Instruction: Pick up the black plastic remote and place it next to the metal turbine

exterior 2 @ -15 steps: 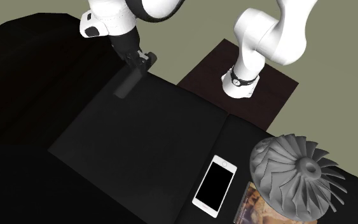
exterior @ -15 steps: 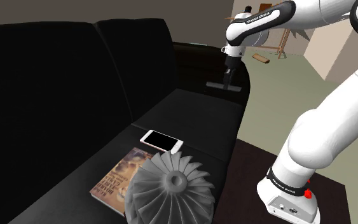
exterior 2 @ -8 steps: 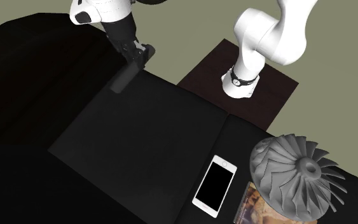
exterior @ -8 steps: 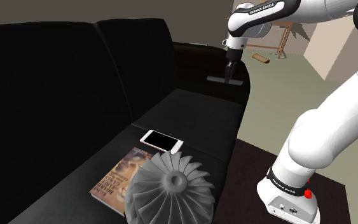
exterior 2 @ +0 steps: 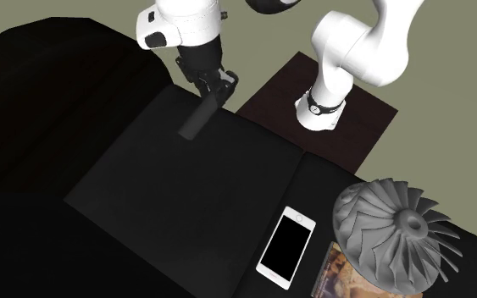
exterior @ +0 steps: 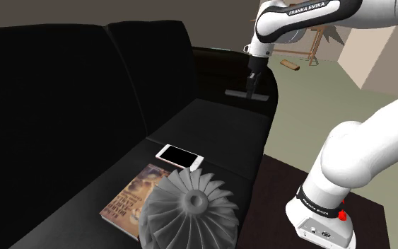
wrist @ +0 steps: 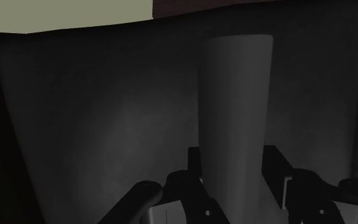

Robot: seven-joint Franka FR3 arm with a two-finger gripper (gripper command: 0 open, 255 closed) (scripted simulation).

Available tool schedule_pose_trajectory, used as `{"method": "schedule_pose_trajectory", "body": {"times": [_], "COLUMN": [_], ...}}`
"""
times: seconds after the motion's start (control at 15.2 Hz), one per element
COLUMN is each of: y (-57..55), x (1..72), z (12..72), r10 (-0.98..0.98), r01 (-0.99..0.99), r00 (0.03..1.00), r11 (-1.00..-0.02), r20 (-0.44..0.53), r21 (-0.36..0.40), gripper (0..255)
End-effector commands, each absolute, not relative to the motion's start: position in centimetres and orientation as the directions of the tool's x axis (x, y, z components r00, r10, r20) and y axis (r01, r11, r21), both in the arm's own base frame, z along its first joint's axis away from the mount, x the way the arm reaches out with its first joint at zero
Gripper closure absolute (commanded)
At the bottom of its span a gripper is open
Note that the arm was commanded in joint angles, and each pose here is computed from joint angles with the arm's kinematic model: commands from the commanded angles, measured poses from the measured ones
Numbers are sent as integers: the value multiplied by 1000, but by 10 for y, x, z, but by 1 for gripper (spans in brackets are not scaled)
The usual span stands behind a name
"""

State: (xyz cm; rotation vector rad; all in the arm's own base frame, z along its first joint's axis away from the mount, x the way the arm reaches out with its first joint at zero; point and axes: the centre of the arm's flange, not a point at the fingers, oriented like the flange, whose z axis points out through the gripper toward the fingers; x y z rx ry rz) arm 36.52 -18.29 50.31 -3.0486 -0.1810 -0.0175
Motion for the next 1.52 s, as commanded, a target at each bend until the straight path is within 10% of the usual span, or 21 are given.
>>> {"method": "schedule_pose_trajectory", "body": {"times": [0.0, 1.45], "y": [-154, 130], "x": [361, 300], "z": [502, 502], "r10": [116, 116], "r01": [117, 117], "r00": [993, 993], "r11": [-989, -989], "r20": [16, 16], "r21": [-86, -86], "gripper": [255, 255]}}
